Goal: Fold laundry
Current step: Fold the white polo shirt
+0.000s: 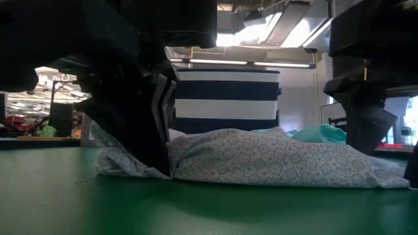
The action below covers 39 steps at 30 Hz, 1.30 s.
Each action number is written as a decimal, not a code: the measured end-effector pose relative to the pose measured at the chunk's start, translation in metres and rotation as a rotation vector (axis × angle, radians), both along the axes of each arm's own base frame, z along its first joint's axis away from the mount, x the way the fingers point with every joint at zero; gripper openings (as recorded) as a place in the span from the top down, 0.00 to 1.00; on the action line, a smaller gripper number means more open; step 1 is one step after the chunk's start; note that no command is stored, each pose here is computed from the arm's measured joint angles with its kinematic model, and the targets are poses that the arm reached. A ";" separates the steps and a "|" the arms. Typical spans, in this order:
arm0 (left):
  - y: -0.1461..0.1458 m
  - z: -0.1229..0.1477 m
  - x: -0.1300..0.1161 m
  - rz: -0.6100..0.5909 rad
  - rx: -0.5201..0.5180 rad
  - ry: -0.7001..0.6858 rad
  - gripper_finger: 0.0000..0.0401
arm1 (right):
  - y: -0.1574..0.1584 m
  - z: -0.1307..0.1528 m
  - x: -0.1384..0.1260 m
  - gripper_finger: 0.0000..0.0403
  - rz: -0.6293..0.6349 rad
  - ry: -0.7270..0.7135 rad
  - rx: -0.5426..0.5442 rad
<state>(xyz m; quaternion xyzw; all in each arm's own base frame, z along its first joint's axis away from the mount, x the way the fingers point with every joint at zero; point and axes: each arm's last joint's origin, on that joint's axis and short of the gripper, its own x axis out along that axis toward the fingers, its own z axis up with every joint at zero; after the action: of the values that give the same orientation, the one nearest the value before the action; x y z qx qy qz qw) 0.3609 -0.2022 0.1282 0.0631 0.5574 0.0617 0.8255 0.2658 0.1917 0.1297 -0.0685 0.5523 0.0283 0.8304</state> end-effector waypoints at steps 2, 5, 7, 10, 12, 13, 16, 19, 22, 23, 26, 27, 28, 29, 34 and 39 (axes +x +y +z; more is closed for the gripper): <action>0.000 0.000 0.000 -0.001 -0.002 0.001 0.97 | 0.001 -0.007 0.000 0.37 0.001 0.016 -0.009; -0.001 0.000 0.000 -0.003 -0.004 -0.001 0.95 | 0.002 -0.009 0.001 0.52 0.006 0.021 0.004; -0.002 0.000 -0.001 -0.008 -0.008 -0.003 0.95 | 0.003 -0.009 0.002 0.64 0.009 0.018 0.017; -0.005 0.000 -0.001 -0.014 -0.010 -0.009 0.96 | 0.003 -0.010 0.002 0.83 0.008 0.021 0.026; -0.007 0.001 -0.003 -0.021 -0.012 -0.013 0.96 | 0.003 -0.010 0.002 0.94 0.010 0.028 0.032; -0.009 0.001 -0.004 -0.026 -0.015 -0.013 0.96 | 0.003 -0.009 0.002 0.97 0.012 0.031 0.040; -0.015 0.010 -0.009 -0.051 -0.055 -0.004 0.96 | 0.006 0.003 -0.002 0.96 -0.013 0.030 0.063; -0.023 0.029 -0.017 -0.089 -0.135 -0.019 0.97 | 0.010 0.020 -0.011 0.98 0.011 0.040 0.077; -0.026 0.059 -0.024 -0.108 -0.250 -0.054 0.96 | 0.017 0.049 -0.016 0.98 0.043 -0.009 0.155; -0.028 0.067 -0.025 -0.110 -0.286 -0.072 0.96 | 0.018 0.056 -0.018 0.98 0.048 -0.022 0.170; -0.032 0.086 -0.029 -0.097 -0.364 -0.133 0.96 | 0.025 0.071 -0.022 0.98 0.065 -0.056 0.198; -0.034 0.091 -0.029 -0.097 -0.390 -0.165 0.96 | 0.026 0.075 -0.022 0.99 0.070 -0.056 0.204; -0.036 0.097 -0.029 -0.095 -0.417 -0.196 0.95 | 0.029 0.079 -0.023 0.99 0.080 -0.054 0.218; -0.039 0.101 -0.030 -0.100 -0.436 -0.217 0.95 | 0.032 0.082 -0.024 0.99 0.088 -0.053 0.234; -0.053 0.106 -0.036 -0.112 -0.497 -0.261 0.95 | 0.049 0.097 -0.032 0.99 0.142 -0.064 0.274; -0.055 0.119 -0.041 -0.109 -0.516 -0.268 0.95 | 0.054 0.136 -0.035 0.99 0.185 -0.105 0.245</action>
<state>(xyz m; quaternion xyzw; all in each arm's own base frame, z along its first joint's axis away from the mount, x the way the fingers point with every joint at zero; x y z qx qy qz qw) 0.3196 -0.2576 0.2472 -0.1278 0.4365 -0.1185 0.8827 0.2313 0.2457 0.2655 -0.0186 0.4918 0.1683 0.8541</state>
